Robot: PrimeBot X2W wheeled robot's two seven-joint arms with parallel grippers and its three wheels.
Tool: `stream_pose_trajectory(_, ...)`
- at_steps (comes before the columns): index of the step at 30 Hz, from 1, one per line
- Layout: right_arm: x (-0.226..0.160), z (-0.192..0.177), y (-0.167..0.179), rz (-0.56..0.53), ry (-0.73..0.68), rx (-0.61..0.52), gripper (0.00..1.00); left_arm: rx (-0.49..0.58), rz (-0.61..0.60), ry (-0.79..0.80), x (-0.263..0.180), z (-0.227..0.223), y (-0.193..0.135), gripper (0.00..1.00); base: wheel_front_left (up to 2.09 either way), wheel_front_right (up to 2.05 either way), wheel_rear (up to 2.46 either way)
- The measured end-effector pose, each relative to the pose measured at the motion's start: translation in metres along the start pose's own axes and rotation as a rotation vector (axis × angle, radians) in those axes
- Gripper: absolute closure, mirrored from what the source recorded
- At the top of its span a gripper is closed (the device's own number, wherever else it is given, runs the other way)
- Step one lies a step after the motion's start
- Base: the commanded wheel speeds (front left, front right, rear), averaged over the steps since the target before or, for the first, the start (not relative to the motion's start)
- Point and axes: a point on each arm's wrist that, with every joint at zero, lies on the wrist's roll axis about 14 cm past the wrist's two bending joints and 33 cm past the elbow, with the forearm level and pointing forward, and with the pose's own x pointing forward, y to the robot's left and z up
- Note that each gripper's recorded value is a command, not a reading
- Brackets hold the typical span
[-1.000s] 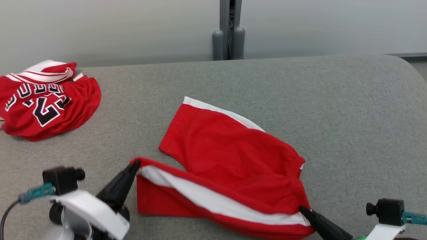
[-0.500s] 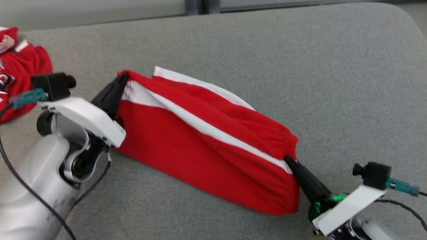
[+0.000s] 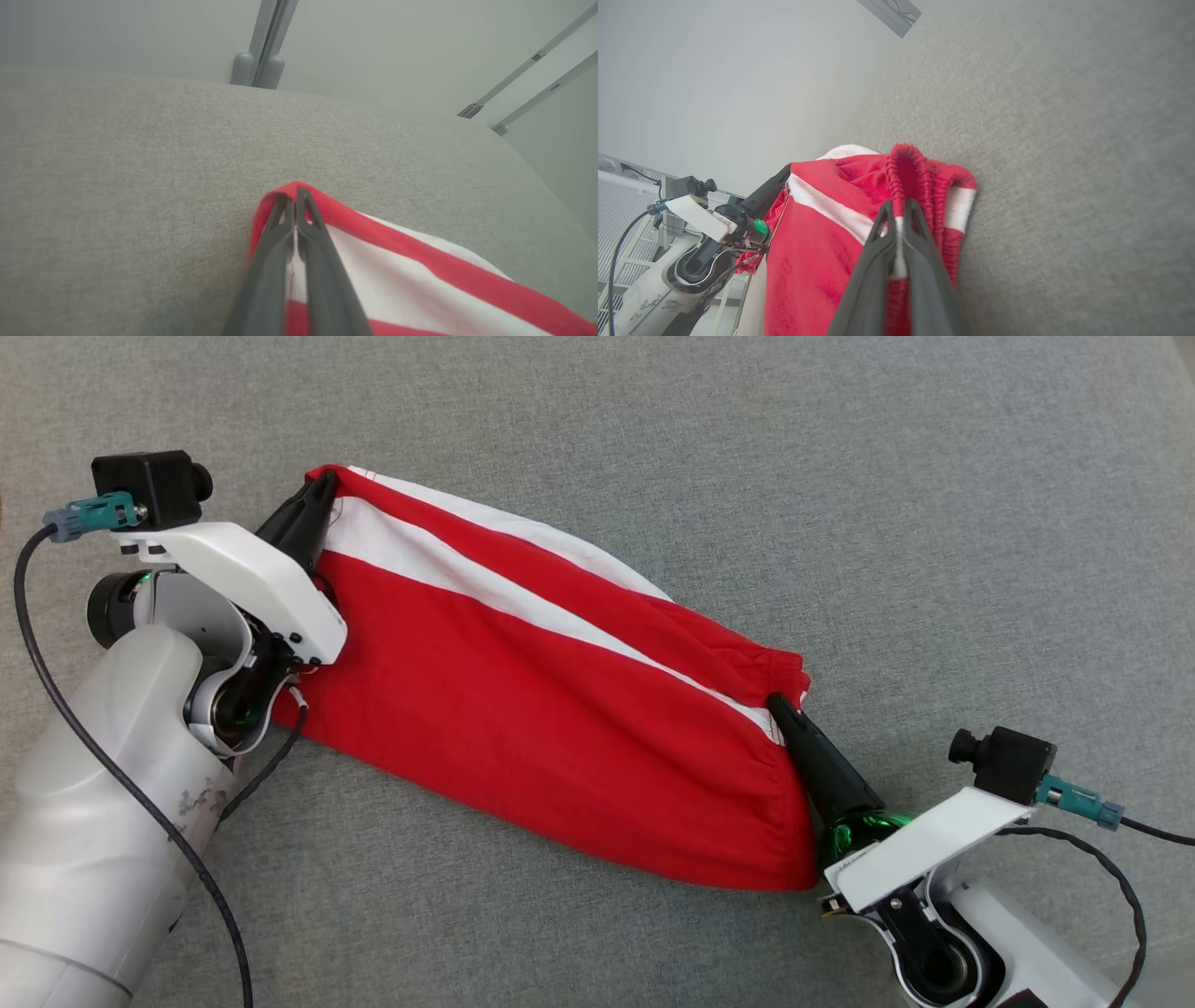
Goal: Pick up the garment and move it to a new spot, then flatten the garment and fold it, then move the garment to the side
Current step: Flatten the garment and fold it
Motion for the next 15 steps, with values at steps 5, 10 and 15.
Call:
stream_pose_trajectory(5,0.001,0.001,-0.003,-0.012,-0.008,0.006,1.00,0.010,0.002,0.003,0.002,-0.001,-0.003,1.00,0.00,0.00,0.00)
stream_pose_trajectory(10,0.001,0.002,-0.003,-0.016,-0.017,-0.001,0.85,0.038,-0.008,0.007,0.004,0.000,-0.009,0.81,0.00,0.00,0.00)
stream_pose_trajectory(15,-0.001,0.004,-0.004,-0.027,-0.031,-0.004,0.00,0.064,-0.012,0.023,0.005,-0.003,-0.016,0.00,0.00,0.00,0.00)
